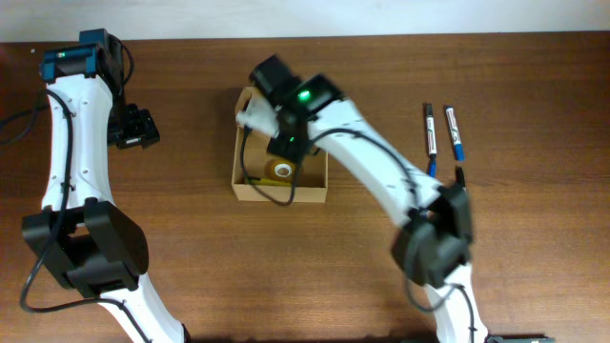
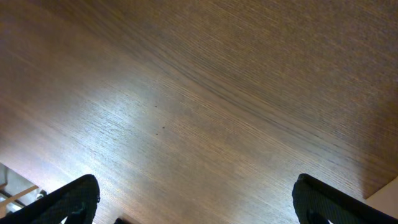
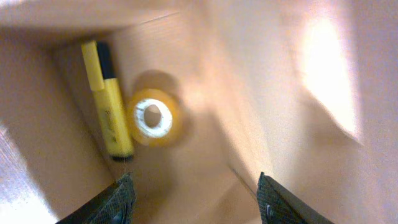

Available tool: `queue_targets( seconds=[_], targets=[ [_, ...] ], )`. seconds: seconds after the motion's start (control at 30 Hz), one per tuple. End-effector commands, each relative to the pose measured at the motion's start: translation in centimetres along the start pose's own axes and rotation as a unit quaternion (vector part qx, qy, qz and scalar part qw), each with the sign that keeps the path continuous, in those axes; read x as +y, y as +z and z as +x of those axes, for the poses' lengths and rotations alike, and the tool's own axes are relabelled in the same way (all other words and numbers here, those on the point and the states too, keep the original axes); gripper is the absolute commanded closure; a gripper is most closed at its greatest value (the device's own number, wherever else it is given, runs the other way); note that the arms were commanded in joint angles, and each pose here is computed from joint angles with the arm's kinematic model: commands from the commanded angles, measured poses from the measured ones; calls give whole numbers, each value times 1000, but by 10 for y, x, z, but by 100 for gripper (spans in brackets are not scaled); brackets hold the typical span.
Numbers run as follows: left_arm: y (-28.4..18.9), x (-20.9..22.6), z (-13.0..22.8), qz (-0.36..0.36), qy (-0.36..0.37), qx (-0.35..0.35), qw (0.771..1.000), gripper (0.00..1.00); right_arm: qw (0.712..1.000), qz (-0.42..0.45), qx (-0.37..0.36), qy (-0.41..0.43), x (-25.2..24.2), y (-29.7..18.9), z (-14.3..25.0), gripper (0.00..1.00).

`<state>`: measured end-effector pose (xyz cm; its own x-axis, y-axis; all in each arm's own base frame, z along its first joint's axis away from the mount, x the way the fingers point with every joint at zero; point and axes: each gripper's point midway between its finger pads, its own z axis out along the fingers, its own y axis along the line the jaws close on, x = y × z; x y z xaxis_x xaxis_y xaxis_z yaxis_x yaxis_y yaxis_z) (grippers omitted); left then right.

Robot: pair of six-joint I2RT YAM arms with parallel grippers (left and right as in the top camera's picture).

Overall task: Pack container
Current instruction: 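Lower the highlighter into the box and release it, then grasp the white TOYO marker with the right gripper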

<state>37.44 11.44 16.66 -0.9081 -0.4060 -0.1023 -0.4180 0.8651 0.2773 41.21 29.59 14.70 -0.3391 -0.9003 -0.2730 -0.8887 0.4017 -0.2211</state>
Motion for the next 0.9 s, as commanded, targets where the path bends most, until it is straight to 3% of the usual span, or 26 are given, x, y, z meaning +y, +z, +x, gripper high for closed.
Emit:
queue_targets(
  seconds=[0.0, 0.17, 0.33, 0.53, 0.87],
  targets=[
    [4, 1, 0, -1, 2, 5, 1000, 0, 977, 100, -85, 167, -73, -104, 14, 37],
    [4, 1, 0, -1, 2, 5, 1000, 0, 910, 134, -132, 369, -151, -158, 89, 38],
    [4, 1, 0, -1, 2, 5, 1000, 0, 860, 77, -90, 496, -179, -127, 171, 46],
    [4, 1, 0, -1, 2, 5, 1000, 0, 837, 43, -29, 545, -188, -47, 227, 46],
    [4, 1, 0, -1, 2, 5, 1000, 0, 827, 11, 53, 559, -182, 57, 262, 46]
  ],
)
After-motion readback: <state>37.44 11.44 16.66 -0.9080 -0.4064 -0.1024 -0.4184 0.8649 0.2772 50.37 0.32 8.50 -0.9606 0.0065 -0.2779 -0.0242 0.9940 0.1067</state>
